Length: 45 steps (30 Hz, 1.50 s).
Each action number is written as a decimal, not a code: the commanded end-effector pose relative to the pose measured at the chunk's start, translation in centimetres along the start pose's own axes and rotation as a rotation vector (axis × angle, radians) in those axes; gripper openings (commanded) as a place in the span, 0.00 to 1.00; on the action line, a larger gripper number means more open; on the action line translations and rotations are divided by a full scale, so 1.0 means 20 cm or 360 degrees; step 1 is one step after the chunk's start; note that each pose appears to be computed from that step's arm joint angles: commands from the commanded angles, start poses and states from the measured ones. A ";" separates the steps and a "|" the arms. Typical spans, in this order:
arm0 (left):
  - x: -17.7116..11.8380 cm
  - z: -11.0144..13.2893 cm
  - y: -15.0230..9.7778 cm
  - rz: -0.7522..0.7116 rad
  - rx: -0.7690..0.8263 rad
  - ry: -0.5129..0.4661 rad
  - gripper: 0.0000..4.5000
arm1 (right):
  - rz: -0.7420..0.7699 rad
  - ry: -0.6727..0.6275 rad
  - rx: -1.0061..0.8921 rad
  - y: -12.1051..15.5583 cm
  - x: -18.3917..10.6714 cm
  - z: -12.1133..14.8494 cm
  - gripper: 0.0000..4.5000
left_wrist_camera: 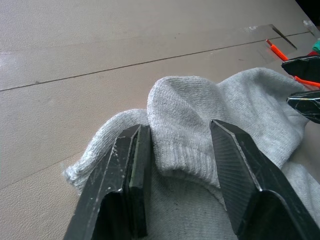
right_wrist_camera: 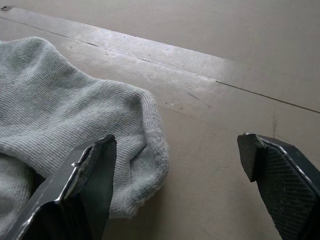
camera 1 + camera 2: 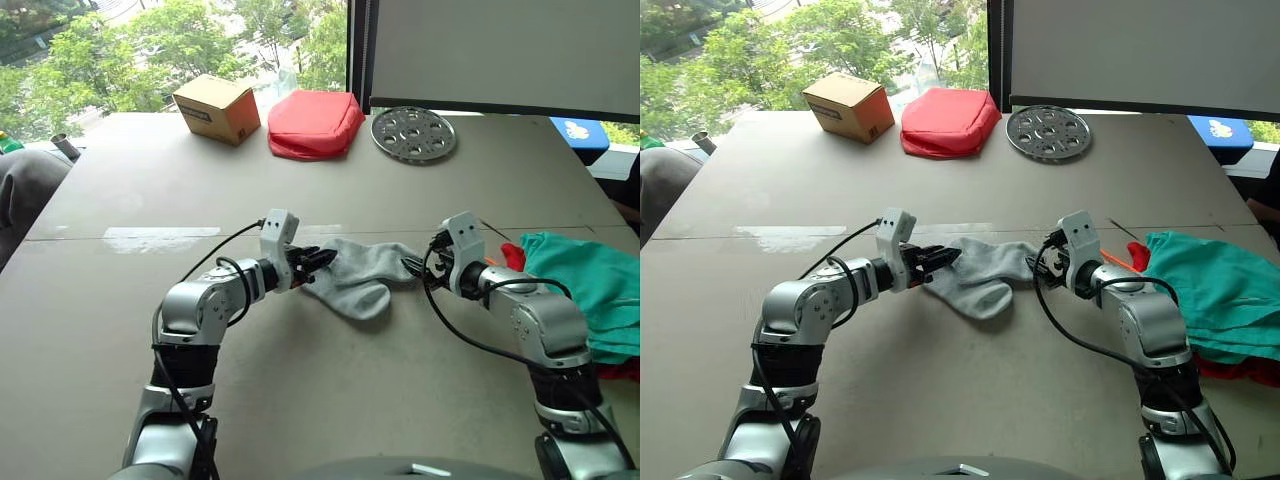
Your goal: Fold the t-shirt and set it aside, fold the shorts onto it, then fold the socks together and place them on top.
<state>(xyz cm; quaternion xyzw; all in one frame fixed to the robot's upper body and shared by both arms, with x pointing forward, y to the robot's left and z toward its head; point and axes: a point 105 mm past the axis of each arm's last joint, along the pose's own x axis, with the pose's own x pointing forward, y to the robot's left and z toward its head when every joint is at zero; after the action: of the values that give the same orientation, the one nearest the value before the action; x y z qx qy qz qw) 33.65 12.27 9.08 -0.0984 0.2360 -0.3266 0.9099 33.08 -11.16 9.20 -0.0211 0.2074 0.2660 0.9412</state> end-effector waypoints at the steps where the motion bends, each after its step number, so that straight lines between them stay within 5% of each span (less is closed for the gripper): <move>1: 0.01 0.04 -0.03 -0.0052 0.0041 -0.0048 0.12 | 0.0042 -0.0034 -0.0016 0.02 0.00 0.04 0.53; 3: 0.00 0.06 -0.03 -0.0068 0.0053 -0.0076 0.00 | 0.0082 -0.0071 -0.0045 0.04 -0.01 0.05 0.32; 6: -0.03 0.10 0.00 -0.0065 0.0085 -0.0128 0.00 | 0.0143 -0.0186 -0.0123 0.08 -0.02 0.13 0.01; 12: -0.17 0.30 0.02 -0.0190 -0.0048 -0.0333 0.00 | 0.0332 -0.0356 0.0028 0.19 -0.11 0.29 0.01; 17: -0.30 0.39 0.06 -0.0285 -0.0168 -0.0288 0.00 | 0.0521 -0.0375 0.0129 0.30 -0.18 0.33 0.01; 25: -0.16 0.21 0.14 -0.0114 -0.0243 -0.0063 0.00 | 0.0410 -0.0283 0.0195 0.25 -0.12 0.25 0.01; 30: -0.12 0.10 0.17 0.0011 -0.0176 -0.0072 0.00 | 0.0349 -0.0229 0.0180 0.22 -0.06 0.21 0.01; 33: -0.17 0.14 0.17 0.0002 -0.0158 -0.0215 0.00 | 0.0361 -0.0248 0.0209 0.23 -0.03 0.22 0.01; 37: -0.24 0.23 0.18 -0.0017 -0.0164 -0.0353 0.33 | 0.0388 -0.0283 0.0230 0.25 -0.03 0.24 0.00; 43: -0.32 0.25 0.20 0.0014 -0.0157 -0.0348 0.92 | 0.0430 -0.0289 0.0241 0.28 -0.02 0.25 0.00; 45: -0.33 0.24 0.15 -0.0074 -0.0202 -0.0325 0.98 | 0.0433 -0.0286 0.0242 0.28 -0.01 0.25 0.00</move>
<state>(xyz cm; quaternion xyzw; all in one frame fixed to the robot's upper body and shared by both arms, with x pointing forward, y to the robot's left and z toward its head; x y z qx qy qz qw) 34.04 19.48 13.12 -0.1909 0.1764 -0.2938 0.9199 31.81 -6.18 12.77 0.1033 0.1723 0.3621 0.9102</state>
